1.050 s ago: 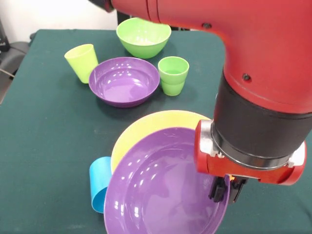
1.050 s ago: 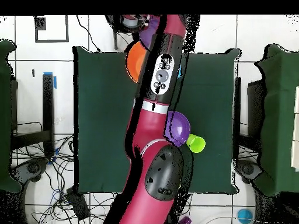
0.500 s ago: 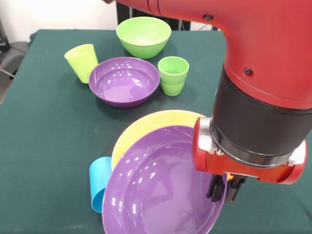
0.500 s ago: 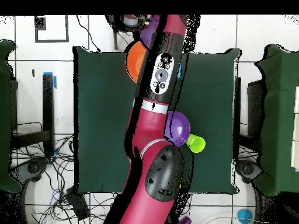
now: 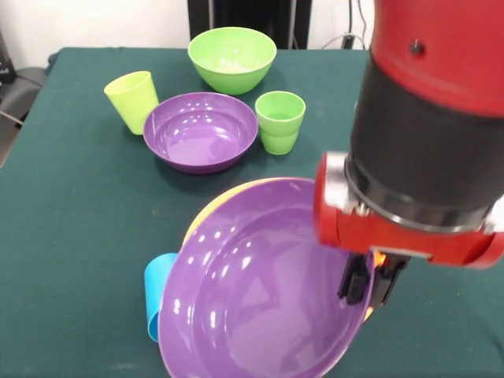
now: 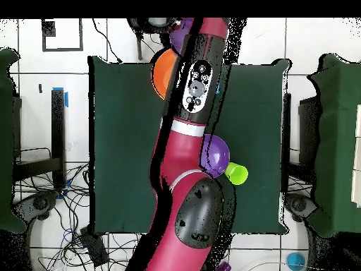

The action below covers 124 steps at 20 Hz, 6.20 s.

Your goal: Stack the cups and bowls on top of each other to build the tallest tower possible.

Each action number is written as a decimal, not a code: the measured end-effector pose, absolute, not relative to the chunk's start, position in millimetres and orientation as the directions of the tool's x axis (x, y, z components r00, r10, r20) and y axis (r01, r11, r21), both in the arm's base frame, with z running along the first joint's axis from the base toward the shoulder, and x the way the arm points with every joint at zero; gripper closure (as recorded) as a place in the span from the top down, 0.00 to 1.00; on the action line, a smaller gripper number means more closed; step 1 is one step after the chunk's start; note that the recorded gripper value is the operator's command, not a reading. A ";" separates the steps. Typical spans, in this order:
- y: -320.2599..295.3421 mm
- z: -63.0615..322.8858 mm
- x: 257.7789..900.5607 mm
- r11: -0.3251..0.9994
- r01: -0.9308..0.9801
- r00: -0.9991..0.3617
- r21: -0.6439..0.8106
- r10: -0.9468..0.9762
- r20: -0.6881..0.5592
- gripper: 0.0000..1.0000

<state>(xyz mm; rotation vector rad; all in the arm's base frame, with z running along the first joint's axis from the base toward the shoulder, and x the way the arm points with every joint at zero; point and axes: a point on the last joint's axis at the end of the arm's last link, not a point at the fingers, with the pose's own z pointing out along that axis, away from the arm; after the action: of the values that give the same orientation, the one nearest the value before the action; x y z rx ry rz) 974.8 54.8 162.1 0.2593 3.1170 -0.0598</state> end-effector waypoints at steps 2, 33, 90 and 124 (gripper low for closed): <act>55.4 175.9 974.2 0.987 0.158 -0.987 -0.015 0.158 -0.015 0.00; -25.7 222.6 856.6 0.989 0.065 -0.997 0.134 0.068 -0.023 0.00; 49.4 108.7 839.1 0.991 0.073 -0.995 -0.115 0.080 0.058 1.00; 86.5 236.7 877.0 0.978 0.198 -0.979 0.058 0.201 -0.038 1.00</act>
<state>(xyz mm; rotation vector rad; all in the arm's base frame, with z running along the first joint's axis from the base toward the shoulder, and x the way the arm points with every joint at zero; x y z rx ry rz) 877.0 86.5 236.7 0.3106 3.0814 0.0838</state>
